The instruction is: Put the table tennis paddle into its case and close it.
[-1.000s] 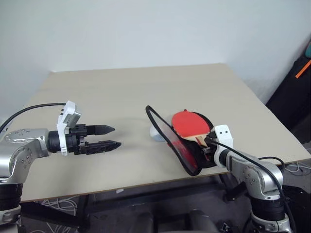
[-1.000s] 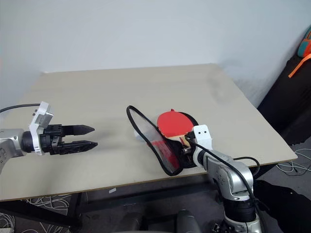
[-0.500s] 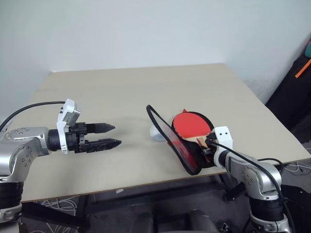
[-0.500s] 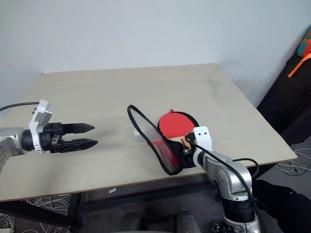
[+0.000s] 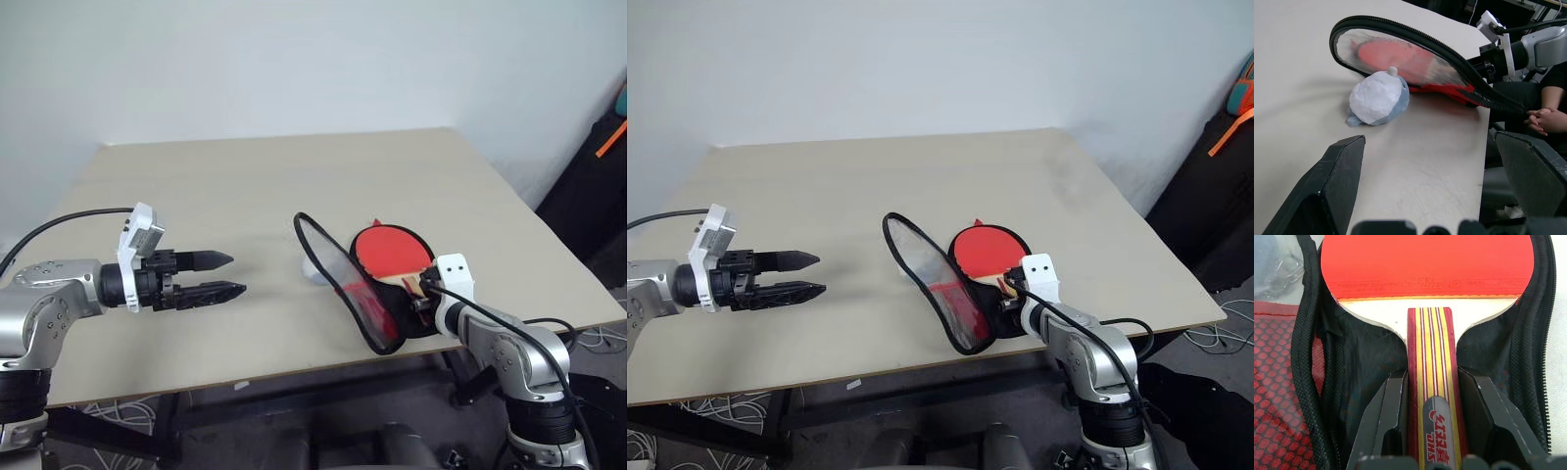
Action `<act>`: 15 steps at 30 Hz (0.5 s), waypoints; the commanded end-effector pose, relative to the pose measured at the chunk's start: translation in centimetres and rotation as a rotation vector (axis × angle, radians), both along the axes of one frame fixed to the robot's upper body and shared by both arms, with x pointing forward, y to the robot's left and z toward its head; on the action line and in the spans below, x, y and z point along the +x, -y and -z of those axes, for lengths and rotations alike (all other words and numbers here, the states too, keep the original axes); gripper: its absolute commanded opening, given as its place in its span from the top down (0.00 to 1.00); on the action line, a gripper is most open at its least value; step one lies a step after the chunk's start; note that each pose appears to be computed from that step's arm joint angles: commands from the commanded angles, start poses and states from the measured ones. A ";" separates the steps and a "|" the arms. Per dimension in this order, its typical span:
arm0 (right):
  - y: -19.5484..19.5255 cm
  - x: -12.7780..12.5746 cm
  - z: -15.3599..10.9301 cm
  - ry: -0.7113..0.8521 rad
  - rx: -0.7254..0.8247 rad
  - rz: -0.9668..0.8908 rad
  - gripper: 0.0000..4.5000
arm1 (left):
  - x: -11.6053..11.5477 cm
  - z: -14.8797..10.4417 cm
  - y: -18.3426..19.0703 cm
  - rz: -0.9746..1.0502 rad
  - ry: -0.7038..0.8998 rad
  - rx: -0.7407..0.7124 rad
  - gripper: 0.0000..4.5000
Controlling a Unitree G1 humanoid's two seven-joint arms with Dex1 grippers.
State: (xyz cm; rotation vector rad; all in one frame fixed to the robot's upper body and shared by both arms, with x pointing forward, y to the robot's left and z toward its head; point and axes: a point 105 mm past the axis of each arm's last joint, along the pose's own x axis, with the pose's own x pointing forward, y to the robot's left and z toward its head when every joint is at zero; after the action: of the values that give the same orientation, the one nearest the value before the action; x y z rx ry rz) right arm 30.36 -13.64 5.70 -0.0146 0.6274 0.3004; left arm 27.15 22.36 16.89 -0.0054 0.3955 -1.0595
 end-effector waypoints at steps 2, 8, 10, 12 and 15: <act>1.2 0.8 -1.0 0.059 -0.047 0.042 0.73 | 0.2 -1.0 0.2 0.013 0.047 -0.005 0.00; 1.1 0.9 -0.9 0.056 -0.056 0.041 0.50 | 0.5 -1.0 0.2 0.018 0.047 -0.004 0.00; 1.1 1.1 -1.4 0.064 -0.043 0.036 0.37 | 0.7 -1.0 0.3 0.022 0.044 -0.005 0.00; 1.0 1.2 -2.6 0.087 -0.008 0.002 0.21 | 0.8 -0.8 0.4 0.025 0.036 -0.008 0.00; 0.3 0.8 -5.6 0.142 0.036 -0.179 0.01 | 0.9 -0.7 0.6 0.026 0.034 -0.006 0.00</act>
State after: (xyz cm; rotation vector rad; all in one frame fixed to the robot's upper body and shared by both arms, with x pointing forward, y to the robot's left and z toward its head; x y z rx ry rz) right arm 30.98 -14.40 7.41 -0.0376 0.5994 0.3644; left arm 27.83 22.00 16.96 -0.0140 0.3895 -1.0771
